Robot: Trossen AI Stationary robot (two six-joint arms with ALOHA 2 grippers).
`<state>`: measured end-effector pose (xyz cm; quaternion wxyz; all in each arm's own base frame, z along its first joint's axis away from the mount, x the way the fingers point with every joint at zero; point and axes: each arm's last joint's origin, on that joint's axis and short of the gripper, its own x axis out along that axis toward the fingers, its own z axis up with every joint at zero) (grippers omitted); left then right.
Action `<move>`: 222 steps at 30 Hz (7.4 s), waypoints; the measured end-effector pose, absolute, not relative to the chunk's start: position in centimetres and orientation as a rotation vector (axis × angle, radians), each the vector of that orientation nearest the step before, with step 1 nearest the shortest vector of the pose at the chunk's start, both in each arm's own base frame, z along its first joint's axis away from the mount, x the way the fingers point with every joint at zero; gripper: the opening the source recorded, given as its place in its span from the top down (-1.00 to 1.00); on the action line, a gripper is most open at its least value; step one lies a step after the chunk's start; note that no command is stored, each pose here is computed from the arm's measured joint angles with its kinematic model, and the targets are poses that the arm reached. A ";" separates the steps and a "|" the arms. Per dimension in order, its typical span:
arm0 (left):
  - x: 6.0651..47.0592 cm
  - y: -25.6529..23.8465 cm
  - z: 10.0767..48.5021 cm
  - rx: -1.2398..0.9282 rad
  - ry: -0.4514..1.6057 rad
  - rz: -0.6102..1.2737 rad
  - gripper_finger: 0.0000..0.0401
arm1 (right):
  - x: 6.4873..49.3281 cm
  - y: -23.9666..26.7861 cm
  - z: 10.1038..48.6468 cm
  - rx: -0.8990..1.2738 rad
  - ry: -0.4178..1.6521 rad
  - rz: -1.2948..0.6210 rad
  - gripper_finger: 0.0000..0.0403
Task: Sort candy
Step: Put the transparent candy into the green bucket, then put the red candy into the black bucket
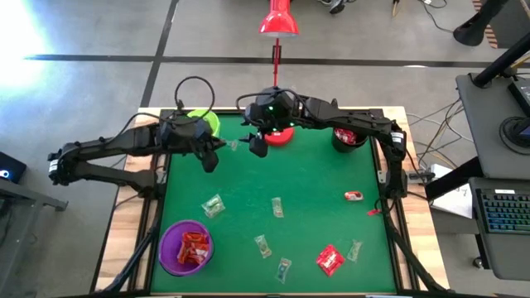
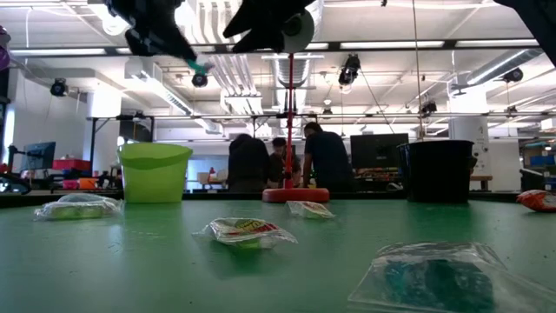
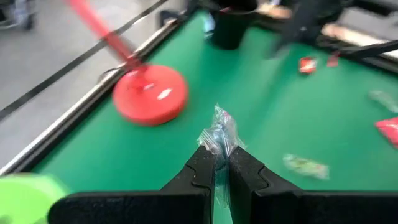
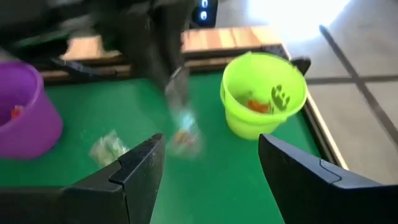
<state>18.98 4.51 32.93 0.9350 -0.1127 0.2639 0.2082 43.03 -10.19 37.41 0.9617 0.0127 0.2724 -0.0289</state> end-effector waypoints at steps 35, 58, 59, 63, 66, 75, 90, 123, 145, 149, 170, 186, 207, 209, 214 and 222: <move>15.8 11.0 29.3 -0.173 0.926 1.137 0.89 | 41.8 -13.0 36.8 0.126 0.617 -0.144 -0.12; 16.5 9.1 27.6 -0.499 1.120 0.493 0.32 | 39.8 -16.6 36.0 0.145 0.722 -0.215 -0.18; 16.5 8.9 27.4 -0.494 1.147 0.480 0.33 | 39.7 -16.7 36.0 0.149 0.729 -0.219 -0.18; 17.1 7.9 27.0 -0.470 1.204 0.422 0.33 | 39.3 -17.1 35.8 0.161 0.757 -0.228 -0.19; 17.7 6.6 26.9 -0.473 1.218 0.315 0.33 | 38.9 -17.3 35.6 0.174 0.794 -0.231 -0.19; 19.5 3.2 25.3 -0.461 1.324 0.202 0.33 | 38.3 -17.4 35.1 0.202 0.859 -0.237 -0.18; 21.5 0.6 19.1 -0.515 1.387 0.159 0.33 | 36.7 -16.6 34.0 0.230 1.070 -0.194 -0.14; 22.4 0.3 14.3 -0.549 1.523 0.121 0.74 | 36.4 -16.1 33.7 0.269 1.129 -0.194 -0.13; 21.0 3.2 27.1 -0.236 1.364 0.330 1.00 | 35.5 -15.7 33.2 0.326 1.234 -0.200 -0.12; 19.1 5.2 29.5 -0.229 1.277 0.478 1.00 | 35.5 -15.7 32.8 0.335 1.249 -0.203 -0.12; 16.6 13.2 32.5 -0.179 1.044 0.978 0.87 | 34.9 -15.4 29.2 0.386 1.389 -0.195 -0.12; 17.0 13.0 35.3 -0.146 1.064 0.838 0.39 | 34.9 -12.4 28.7 0.413 1.485 -0.178 -0.12; 13.8 10.4 34.6 -0.041 1.059 0.660 0.39 | 34.5 -1.0 29.8 0.547 1.584 -0.482 -0.12; 13.5 10.2 34.9 -0.027 1.049 0.654 0.39 | 34.4 0.2 29.4 0.551 1.598 -0.501 -0.12; 12.6 9.5 35.5 -0.003 1.007 0.637 0.38 | 34.2 3.6 28.7 0.600 1.598 -0.577 -0.12; 11.2 8.5 36.4 0.018 0.940 0.652 0.38 | 33.0 9.4 28.0 0.762 1.579 -0.781 -0.12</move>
